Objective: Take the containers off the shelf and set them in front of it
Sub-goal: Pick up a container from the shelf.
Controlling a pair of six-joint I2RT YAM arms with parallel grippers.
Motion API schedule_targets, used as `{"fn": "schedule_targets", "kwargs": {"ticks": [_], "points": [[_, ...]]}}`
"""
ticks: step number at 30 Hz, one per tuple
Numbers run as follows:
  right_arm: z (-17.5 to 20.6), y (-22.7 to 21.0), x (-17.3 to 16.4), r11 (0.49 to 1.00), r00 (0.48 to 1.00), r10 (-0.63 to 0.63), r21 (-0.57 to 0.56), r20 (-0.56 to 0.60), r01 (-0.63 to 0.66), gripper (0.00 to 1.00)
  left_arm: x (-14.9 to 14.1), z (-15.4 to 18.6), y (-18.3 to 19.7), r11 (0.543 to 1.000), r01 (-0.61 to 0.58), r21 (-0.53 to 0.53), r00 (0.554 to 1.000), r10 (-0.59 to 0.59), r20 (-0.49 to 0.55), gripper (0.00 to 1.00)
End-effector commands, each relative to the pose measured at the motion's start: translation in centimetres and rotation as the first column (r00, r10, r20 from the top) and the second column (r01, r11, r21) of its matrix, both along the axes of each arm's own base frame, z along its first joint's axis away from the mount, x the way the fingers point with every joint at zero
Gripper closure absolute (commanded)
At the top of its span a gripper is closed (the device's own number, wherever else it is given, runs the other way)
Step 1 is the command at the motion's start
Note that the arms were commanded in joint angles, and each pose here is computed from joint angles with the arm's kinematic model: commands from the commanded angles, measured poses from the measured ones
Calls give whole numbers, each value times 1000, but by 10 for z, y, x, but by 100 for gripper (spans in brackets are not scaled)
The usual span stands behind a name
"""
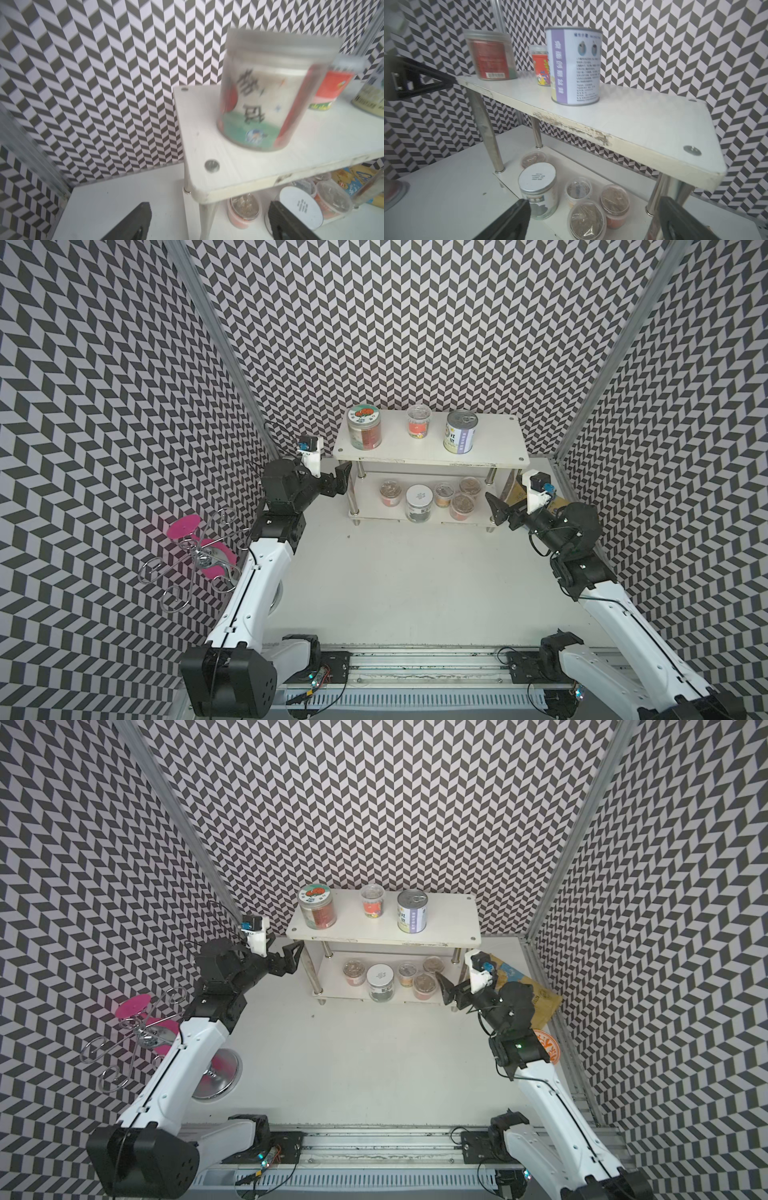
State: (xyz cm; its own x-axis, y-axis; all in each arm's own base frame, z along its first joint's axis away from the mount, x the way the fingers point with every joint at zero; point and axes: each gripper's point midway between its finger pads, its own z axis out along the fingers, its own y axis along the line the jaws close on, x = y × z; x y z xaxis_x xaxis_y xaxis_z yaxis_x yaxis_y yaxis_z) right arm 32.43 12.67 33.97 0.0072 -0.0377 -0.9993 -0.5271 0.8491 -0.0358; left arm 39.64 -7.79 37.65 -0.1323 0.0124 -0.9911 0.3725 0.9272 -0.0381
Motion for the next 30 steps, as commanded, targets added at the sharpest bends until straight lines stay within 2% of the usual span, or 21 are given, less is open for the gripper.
{"fn": "schedule_targets", "kwargs": {"ticks": [1,5,7,11,16,20,24,30], "points": [[9,25,-25,982,979,189,17,-71,-188,0,-2,26,-9,1000,11,9,1000,-12,15,2],[12,33,-38,964,956,264,12,-128,-264,0,17,45,-26,997,46,60,999,-46,-4,0],[16,32,-41,966,958,258,17,-121,-258,1,27,49,-34,996,45,73,999,-44,-17,0],[20,31,-47,965,959,260,27,-112,-259,0,38,68,-49,995,54,85,998,-57,22,0],[29,29,-49,968,962,251,34,-104,-249,0,61,76,-58,996,50,78,999,-49,-12,0],[39,34,-55,956,950,292,45,-107,-289,0,66,79,-65,996,67,54,998,-67,-1,0],[47,37,-57,949,944,315,54,-101,-311,0,73,71,-74,994,89,55,995,-87,-41,0],[49,36,-54,953,948,303,50,-92,-300,0,75,80,-78,993,101,57,995,-101,0,3]]}}
